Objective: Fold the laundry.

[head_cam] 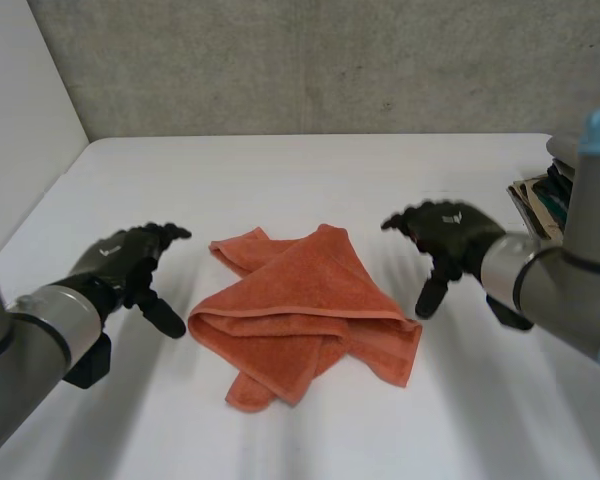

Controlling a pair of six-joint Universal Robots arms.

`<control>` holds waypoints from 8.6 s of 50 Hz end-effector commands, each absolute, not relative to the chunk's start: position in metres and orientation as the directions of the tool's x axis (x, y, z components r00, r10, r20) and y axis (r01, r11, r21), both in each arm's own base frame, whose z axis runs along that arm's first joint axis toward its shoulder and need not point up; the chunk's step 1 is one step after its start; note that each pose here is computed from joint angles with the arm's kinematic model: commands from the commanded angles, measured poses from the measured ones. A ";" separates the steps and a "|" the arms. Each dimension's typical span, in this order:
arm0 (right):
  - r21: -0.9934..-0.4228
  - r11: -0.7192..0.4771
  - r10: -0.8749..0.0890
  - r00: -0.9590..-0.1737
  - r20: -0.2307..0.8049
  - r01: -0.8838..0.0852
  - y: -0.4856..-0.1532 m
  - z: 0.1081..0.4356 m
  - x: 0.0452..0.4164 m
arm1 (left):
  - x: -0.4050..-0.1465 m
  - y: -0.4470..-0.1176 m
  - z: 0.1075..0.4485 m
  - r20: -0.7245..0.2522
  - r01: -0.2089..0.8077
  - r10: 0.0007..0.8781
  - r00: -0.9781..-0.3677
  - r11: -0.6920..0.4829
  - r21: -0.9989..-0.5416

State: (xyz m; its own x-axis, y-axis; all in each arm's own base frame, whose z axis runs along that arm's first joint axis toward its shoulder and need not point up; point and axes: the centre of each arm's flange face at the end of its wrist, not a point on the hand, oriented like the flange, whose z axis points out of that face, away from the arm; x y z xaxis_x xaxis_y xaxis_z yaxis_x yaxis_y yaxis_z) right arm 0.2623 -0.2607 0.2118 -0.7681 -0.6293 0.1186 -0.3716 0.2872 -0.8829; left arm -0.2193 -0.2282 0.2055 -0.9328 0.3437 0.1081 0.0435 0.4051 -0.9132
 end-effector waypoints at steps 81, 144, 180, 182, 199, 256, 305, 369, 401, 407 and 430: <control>-0.577 -0.816 -0.306 -0.852 0.424 0.006 -0.378 0.407 0.326 | -0.260 -0.358 0.413 -0.225 0.053 0.132 -0.966 -0.745 -0.665; -0.885 0.060 -0.675 -0.672 0.305 -0.462 -0.295 0.139 0.280 | -0.165 -0.324 0.143 -0.116 0.227 0.413 -0.903 0.230 -0.946; -0.877 0.072 -0.680 -0.667 0.305 -0.474 -0.294 0.132 0.279 | -0.179 -0.379 0.104 -0.417 0.500 0.475 -0.775 0.058 -0.864; -0.877 0.071 -0.681 -0.665 0.306 -0.476 -0.294 0.132 0.279 | -0.181 -0.382 0.103 -0.427 0.504 0.472 -0.771 0.043 -0.863; -0.875 0.075 -0.682 -0.665 0.305 -0.478 -0.293 0.131 0.278 | -0.183 -0.393 0.102 -0.435 0.497 0.452 -0.779 0.023 -0.867; -0.747 0.063 -0.698 -0.564 0.441 -0.661 -0.270 0.211 0.244 | -0.144 -0.278 0.225 -0.484 0.541 0.349 -0.803 0.082 -0.837; -0.813 0.180 -0.575 -0.730 0.370 -0.554 -0.327 0.166 0.257 | -0.154 -0.253 0.158 -0.193 0.406 0.512 -0.837 0.344 -0.847; -0.722 -0.169 -0.433 -0.608 0.666 -0.671 -0.367 0.237 0.269 | -0.186 -0.391 0.265 -0.518 0.474 0.098 -0.850 -0.288 -0.832; -0.882 -0.236 -0.610 -0.644 0.461 -0.408 -0.381 0.183 0.286 | -0.160 -0.373 0.191 -0.315 0.299 0.113 -0.942 -0.140 -0.944; -0.889 -0.073 -0.595 -0.696 0.402 -0.452 -0.387 0.136 0.274 | -0.162 -0.364 0.165 -0.324 0.308 0.140 -0.936 -0.124 -0.943; -0.899 0.351 -0.387 -0.915 0.116 -0.263 -0.393 0.134 0.218 | -0.157 -0.345 0.166 -0.319 0.319 0.166 -0.933 -0.028 -0.947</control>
